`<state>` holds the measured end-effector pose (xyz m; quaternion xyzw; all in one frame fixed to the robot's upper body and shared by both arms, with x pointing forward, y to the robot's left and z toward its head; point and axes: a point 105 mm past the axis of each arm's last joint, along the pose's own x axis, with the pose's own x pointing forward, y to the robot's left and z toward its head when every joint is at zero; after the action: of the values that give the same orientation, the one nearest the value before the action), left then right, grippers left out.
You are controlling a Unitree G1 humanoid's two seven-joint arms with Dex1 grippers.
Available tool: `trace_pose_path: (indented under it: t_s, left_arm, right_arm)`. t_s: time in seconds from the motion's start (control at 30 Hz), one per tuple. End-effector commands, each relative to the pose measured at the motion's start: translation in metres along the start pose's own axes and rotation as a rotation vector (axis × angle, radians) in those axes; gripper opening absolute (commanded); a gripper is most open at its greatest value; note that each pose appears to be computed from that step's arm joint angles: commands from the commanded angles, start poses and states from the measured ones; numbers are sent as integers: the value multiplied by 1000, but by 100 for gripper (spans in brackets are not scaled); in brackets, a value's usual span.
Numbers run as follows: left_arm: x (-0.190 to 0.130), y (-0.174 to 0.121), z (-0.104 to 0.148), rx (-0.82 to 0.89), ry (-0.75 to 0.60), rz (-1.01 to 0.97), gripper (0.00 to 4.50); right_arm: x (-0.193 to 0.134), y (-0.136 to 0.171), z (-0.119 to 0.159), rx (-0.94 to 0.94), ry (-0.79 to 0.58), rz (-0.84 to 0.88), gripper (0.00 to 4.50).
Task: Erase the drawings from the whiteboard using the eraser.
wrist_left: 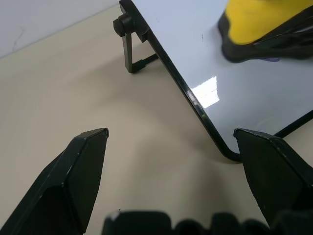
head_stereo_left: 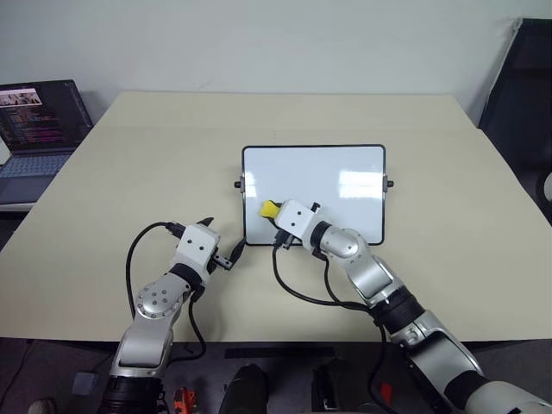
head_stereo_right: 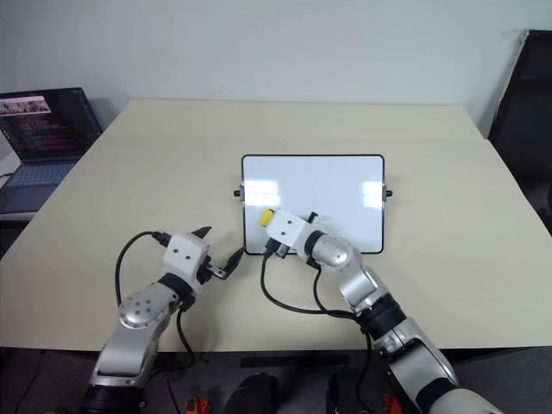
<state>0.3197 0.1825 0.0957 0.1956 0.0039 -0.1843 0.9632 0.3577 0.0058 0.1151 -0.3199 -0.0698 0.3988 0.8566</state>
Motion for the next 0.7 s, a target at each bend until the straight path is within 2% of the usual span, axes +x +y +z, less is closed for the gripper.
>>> trace_pose_path:
  t_s: [0.03, 0.33, 0.7]
  left_arm:
    - [3, 4, 12, 20, -52, -4, 450]
    - [11, 0, 13, 12, -65, -20, 450]
    - [9, -6, 14, 18, -79, -45, 450]
  right_arm:
    - [-19, -6, -34, 17, 128, -23, 102]
    - [-34, -15, -39, 15, 154, -54, 102]
    - [-18, -6, 14, 92, -79, -79, 102]
